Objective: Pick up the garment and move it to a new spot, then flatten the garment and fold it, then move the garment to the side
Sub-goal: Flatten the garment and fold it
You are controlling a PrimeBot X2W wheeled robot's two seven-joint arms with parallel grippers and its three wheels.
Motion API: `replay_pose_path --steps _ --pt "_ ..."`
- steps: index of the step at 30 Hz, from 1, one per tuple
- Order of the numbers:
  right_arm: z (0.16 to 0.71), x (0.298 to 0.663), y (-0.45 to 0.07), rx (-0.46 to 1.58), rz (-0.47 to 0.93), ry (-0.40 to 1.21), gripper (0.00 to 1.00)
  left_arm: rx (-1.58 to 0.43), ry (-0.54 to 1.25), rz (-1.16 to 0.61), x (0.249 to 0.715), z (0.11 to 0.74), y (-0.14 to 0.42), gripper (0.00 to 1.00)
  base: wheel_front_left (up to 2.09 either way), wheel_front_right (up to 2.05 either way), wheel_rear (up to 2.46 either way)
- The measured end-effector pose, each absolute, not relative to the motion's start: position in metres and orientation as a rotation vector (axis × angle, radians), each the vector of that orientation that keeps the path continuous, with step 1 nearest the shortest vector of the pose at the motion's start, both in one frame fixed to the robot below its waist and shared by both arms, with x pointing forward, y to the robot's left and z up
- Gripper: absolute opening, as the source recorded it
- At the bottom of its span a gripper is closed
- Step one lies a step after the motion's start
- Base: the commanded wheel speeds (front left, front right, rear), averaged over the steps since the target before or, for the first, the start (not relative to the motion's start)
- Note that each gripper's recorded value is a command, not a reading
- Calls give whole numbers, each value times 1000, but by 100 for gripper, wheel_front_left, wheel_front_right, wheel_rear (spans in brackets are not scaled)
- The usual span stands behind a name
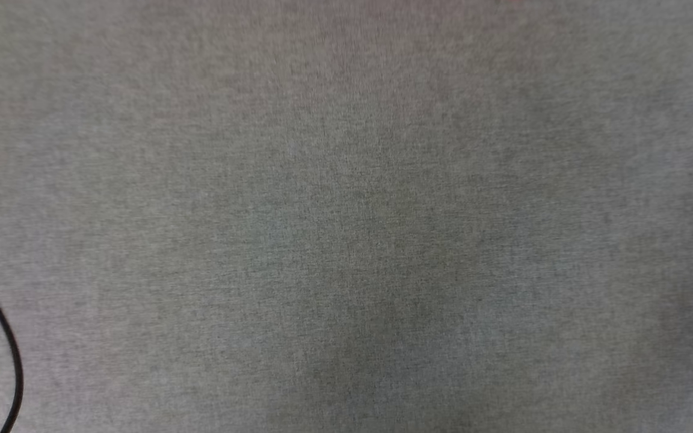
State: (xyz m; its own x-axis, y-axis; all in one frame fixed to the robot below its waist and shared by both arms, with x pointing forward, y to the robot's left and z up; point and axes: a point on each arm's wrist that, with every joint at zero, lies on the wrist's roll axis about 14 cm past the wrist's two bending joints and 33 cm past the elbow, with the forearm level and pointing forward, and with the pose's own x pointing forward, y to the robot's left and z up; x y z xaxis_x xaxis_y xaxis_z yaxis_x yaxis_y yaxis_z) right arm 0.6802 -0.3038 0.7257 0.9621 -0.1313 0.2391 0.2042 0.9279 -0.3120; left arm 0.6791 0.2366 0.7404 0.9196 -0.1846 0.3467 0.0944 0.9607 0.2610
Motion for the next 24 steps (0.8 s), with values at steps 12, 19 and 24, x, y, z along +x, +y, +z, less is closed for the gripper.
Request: replay_pose_path --steps 12,19,24 --pt "685 727 -295 -272 -188 -224 0 204 -357 -121 731 692 239 0 0 0 0" --pt "643 725 -286 -239 -154 -145 0 177 -256 -172 723 634 228 0 0 0 0" --pt "606 709 -277 -247 -114 -59 0 173 -174 -215 699 590 221 0 0 0 0"
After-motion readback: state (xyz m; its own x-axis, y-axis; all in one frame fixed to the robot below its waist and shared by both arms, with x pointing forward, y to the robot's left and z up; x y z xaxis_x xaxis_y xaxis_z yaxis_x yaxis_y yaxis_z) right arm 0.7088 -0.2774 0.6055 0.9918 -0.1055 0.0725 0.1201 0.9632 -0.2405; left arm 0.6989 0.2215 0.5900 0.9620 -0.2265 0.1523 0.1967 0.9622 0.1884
